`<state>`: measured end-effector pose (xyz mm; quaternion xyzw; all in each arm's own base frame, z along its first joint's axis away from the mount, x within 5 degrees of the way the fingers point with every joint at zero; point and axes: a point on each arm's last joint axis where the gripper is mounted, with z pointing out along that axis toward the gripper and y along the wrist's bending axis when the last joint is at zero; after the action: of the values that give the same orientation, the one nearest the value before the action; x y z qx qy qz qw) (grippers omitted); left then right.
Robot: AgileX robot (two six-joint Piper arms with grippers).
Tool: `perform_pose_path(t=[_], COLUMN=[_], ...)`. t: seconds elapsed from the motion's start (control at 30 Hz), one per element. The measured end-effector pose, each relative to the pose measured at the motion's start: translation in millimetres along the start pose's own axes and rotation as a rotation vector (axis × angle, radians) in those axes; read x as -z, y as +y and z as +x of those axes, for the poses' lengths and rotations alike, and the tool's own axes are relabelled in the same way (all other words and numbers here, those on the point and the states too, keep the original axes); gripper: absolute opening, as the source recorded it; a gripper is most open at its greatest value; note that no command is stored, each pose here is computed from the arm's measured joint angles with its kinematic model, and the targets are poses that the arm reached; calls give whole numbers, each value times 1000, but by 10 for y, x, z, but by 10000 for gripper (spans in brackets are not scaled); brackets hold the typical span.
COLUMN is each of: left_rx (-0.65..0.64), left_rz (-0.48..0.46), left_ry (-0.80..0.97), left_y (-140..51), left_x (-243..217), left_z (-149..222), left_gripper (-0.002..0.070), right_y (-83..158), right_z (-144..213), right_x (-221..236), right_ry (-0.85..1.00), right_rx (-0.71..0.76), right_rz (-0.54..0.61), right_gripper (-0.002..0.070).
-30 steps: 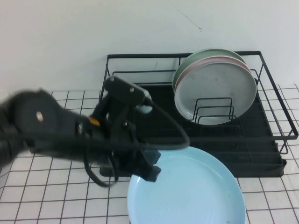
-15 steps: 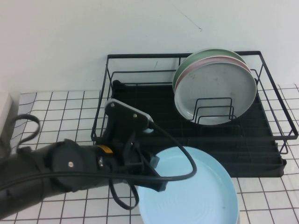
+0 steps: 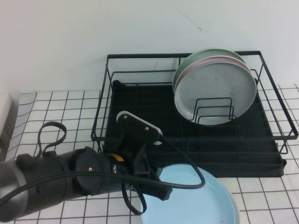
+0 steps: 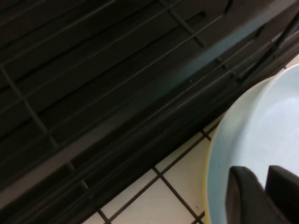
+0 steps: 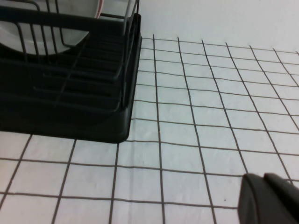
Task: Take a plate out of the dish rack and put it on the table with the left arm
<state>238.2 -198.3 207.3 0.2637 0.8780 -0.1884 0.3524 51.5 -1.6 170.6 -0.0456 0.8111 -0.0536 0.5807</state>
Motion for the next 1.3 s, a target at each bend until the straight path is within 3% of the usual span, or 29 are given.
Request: perform_pose_path(t=[0.3, 0.37, 0.47, 0.57, 0.67, 0.97, 1.3], left_rx=[-24, -33, -45, -92, -181, -295, -207], left_rz=[11, 18, 26, 28, 6, -50, -16], left_ry=[10, 1, -54, -151, -278, -565, -593], left_y=[-11, -23, -49, -83, -106, -154, -167], left_x=[12, 58, 218, 492, 823, 1609, 1688], left_z=[6, -14, -99, -224, -348, -496, -497], left_gripper=[342, 369, 304, 119, 36, 3, 0], right_y=[0, 0, 0, 0, 0, 0, 0], right_z=[0, 0, 0, 0, 0, 0, 0], right_x=[0, 0, 0, 0, 0, 0, 0], right_ry=[0, 0, 0, 0, 0, 0, 0], right_rx=[0, 0, 0, 0, 0, 0, 0], right_rz=[0, 0, 0, 0, 0, 0, 0], right_gripper=[-3, -3, -3, -3, -3, -3, -3])
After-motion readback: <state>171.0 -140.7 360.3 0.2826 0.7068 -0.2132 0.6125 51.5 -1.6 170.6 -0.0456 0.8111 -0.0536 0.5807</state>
